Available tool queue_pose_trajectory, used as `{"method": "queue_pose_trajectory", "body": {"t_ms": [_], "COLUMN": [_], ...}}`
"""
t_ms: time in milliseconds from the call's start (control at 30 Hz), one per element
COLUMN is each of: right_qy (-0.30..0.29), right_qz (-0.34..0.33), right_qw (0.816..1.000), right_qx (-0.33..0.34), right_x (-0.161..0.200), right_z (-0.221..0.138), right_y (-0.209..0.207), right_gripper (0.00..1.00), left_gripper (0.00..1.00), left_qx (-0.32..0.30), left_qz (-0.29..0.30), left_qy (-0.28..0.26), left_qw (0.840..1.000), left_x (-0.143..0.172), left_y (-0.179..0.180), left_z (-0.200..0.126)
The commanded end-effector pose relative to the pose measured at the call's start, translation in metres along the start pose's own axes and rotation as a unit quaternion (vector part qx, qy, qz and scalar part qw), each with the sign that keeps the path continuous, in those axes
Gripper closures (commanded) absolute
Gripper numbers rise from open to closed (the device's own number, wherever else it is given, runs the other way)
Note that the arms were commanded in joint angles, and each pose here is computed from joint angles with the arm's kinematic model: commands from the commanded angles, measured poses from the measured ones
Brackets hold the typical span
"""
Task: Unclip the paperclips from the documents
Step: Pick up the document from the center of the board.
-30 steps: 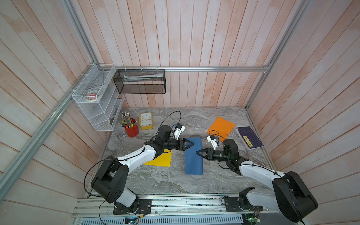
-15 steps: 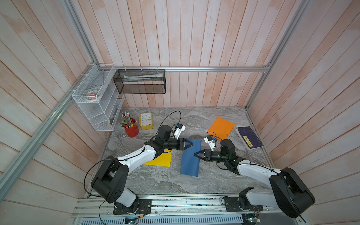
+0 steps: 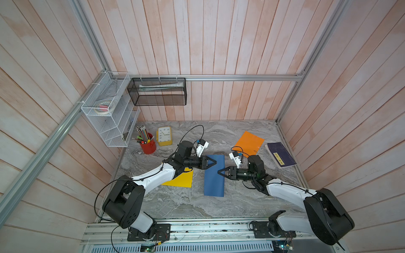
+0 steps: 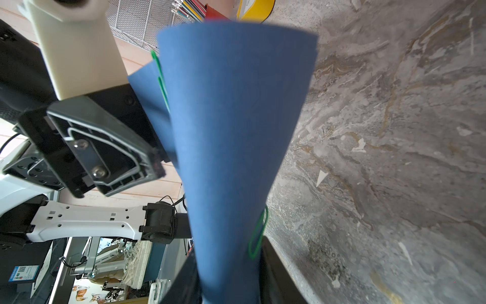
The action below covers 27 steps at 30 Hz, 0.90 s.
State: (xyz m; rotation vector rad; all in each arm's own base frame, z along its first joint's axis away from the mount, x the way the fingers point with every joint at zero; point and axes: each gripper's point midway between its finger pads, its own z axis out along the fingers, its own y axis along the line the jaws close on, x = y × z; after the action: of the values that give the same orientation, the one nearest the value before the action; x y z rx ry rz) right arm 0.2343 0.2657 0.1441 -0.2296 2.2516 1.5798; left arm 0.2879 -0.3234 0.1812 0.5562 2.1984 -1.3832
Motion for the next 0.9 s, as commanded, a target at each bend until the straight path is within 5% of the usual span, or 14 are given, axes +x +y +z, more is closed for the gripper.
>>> {"method": "queue_pose_trajectory", "body": {"t_ms": [0,867], "right_qy": [0.003,0.009], "right_qz": [-0.018,-0.019], "right_qw": [1.0,1.0], "right_qx": [-0.005,-0.004], "right_x": [-0.0047,-0.0006], "right_z": [0.003,0.0076], "right_y": [0.0081,0.0072], "right_gripper": [0.65,0.61], "left_gripper": [0.7,0.95], "left_qx": [0.001,-0.004], "left_qz": [0.001,0.0], "left_qy": [0.013,0.017], "left_qw": [1.0,1.0], "left_x": [0.0085,0.0102], "left_y": [0.0056,0.0081], "left_z": [0.002,0.0027]}}
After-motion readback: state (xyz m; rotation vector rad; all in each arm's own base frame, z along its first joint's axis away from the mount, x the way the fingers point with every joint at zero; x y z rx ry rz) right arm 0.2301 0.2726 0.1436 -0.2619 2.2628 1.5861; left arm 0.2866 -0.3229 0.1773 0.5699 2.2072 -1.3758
